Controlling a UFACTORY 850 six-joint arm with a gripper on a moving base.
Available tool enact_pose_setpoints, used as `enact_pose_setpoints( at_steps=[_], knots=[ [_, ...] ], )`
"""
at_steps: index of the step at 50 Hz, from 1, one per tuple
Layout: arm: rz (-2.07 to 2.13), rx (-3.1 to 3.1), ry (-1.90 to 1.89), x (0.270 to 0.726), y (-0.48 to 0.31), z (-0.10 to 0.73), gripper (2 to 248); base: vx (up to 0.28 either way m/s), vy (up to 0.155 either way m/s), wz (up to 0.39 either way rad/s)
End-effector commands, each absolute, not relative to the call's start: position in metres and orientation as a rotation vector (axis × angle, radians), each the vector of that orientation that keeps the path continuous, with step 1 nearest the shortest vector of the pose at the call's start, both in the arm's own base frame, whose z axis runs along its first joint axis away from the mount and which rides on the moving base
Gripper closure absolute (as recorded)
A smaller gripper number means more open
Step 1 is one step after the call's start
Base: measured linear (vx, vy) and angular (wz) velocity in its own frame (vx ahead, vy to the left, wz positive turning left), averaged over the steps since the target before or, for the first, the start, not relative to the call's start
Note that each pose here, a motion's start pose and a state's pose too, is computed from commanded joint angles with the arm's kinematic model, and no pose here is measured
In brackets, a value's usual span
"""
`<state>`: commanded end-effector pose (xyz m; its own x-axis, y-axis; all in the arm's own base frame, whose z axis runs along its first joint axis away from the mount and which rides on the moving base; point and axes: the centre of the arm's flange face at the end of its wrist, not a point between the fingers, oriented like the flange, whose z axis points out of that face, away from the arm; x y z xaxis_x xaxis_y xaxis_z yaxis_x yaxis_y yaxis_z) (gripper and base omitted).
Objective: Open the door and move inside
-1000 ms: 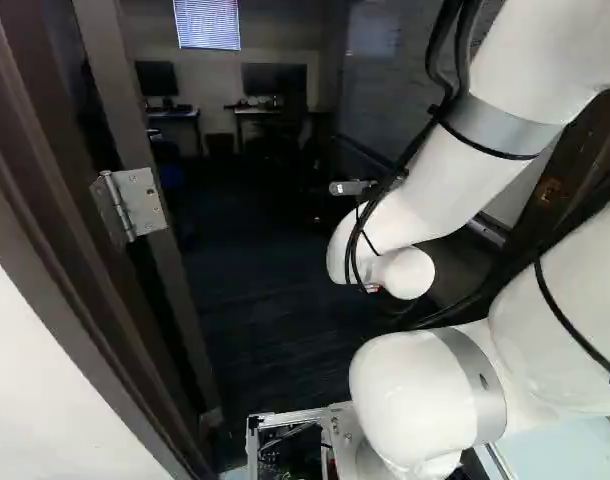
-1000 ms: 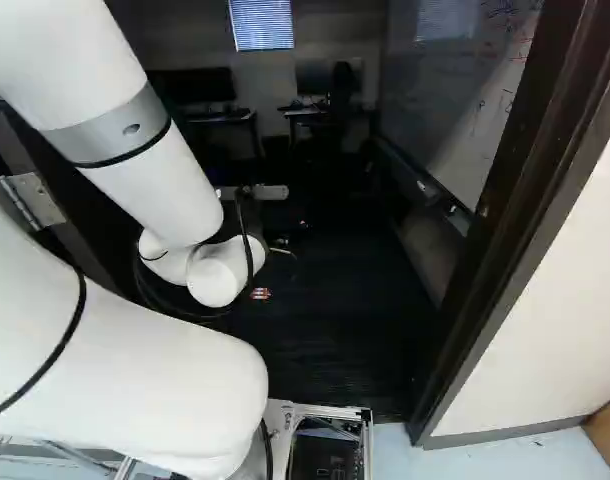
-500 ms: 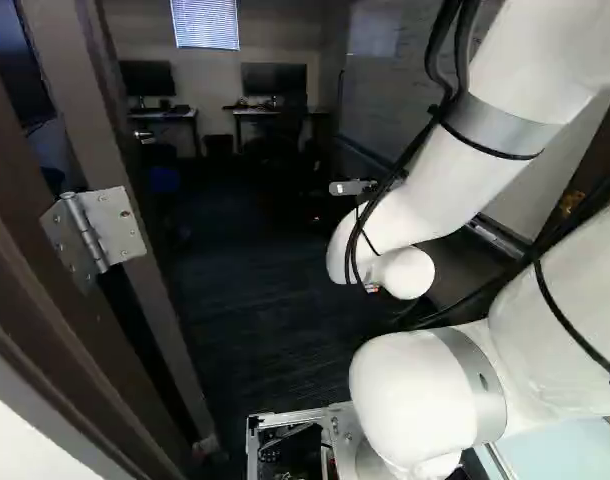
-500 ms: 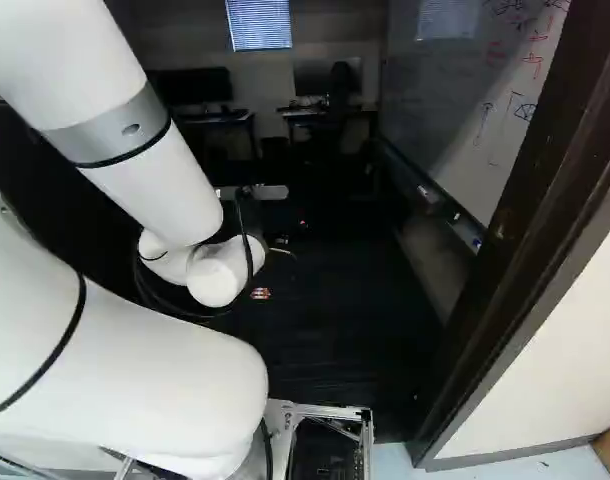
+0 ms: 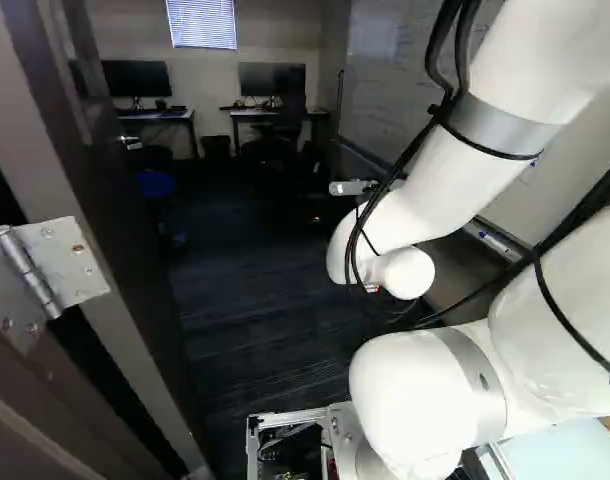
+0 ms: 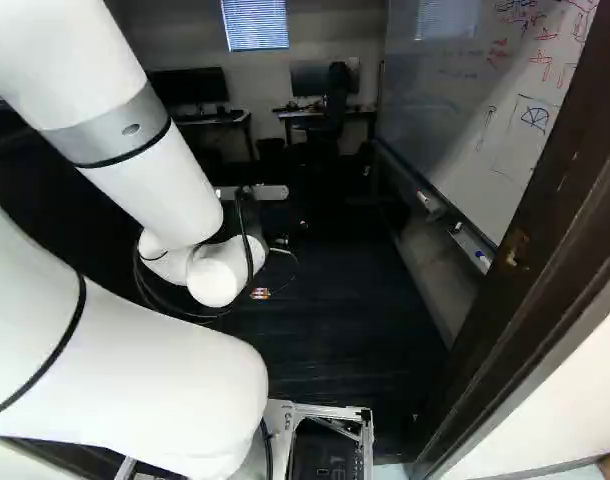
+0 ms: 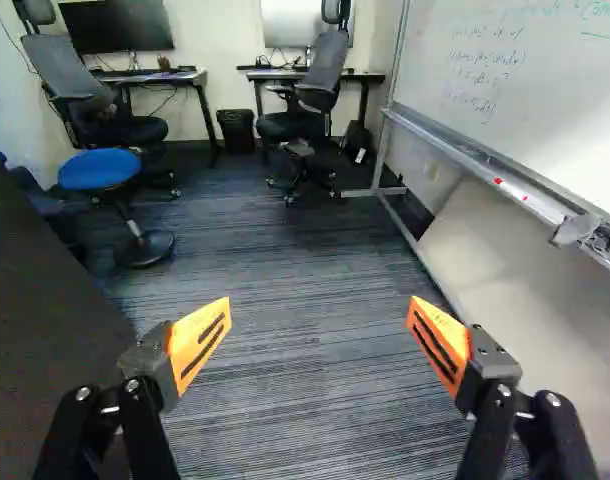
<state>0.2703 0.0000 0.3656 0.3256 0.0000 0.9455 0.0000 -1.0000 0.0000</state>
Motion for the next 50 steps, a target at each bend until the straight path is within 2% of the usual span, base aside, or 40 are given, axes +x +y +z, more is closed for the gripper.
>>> enact_pose_setpoints(
  at_steps=[9, 50],
  knots=[
    [1.824, 2.558, 0.0, 0.2703, 0.0, 0.3656, 3, 0.127, -0.04, -0.029],
    [1.824, 2.558, 0.0, 0.2703, 0.0, 0.3656, 3, 0.155, 0.002, -0.019]
  ],
)
